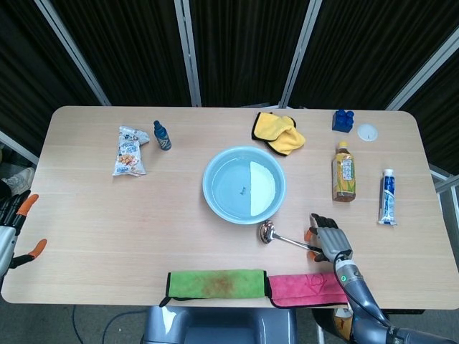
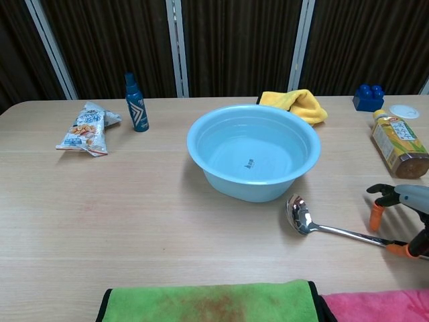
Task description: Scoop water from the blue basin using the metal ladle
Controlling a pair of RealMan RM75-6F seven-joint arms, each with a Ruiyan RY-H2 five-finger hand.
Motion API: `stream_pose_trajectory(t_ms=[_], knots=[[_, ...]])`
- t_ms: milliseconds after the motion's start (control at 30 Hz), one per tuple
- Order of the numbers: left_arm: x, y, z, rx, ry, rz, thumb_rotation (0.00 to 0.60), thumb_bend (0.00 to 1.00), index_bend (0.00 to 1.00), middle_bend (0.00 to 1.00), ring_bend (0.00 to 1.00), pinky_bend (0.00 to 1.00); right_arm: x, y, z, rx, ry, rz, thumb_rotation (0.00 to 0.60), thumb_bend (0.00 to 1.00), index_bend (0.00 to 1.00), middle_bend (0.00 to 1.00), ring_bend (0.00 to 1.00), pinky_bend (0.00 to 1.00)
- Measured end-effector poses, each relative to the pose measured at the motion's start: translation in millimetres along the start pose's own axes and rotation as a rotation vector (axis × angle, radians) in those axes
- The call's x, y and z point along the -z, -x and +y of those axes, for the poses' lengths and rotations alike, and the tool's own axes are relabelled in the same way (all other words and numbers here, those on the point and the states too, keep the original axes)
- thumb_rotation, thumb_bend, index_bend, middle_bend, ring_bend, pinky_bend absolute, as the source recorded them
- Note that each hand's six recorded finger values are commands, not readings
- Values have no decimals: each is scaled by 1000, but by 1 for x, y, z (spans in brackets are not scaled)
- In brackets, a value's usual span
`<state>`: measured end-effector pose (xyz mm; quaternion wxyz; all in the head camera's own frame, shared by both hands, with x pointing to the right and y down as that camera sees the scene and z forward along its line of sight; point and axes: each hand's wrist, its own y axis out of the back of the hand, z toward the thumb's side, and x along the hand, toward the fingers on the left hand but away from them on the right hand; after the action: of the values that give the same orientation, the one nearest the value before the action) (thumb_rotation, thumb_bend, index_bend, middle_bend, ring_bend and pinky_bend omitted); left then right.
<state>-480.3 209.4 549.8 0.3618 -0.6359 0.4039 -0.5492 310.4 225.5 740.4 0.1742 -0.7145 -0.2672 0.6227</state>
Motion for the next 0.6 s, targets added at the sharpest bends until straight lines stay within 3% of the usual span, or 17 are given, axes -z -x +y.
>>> stream_pose_trajectory(t_ms=[600], knots=[[4, 1, 5, -6, 17, -1, 600, 296, 14, 0, 0, 0, -4, 8, -18, -25, -30, -13, 600, 286, 432, 0, 0, 0]])
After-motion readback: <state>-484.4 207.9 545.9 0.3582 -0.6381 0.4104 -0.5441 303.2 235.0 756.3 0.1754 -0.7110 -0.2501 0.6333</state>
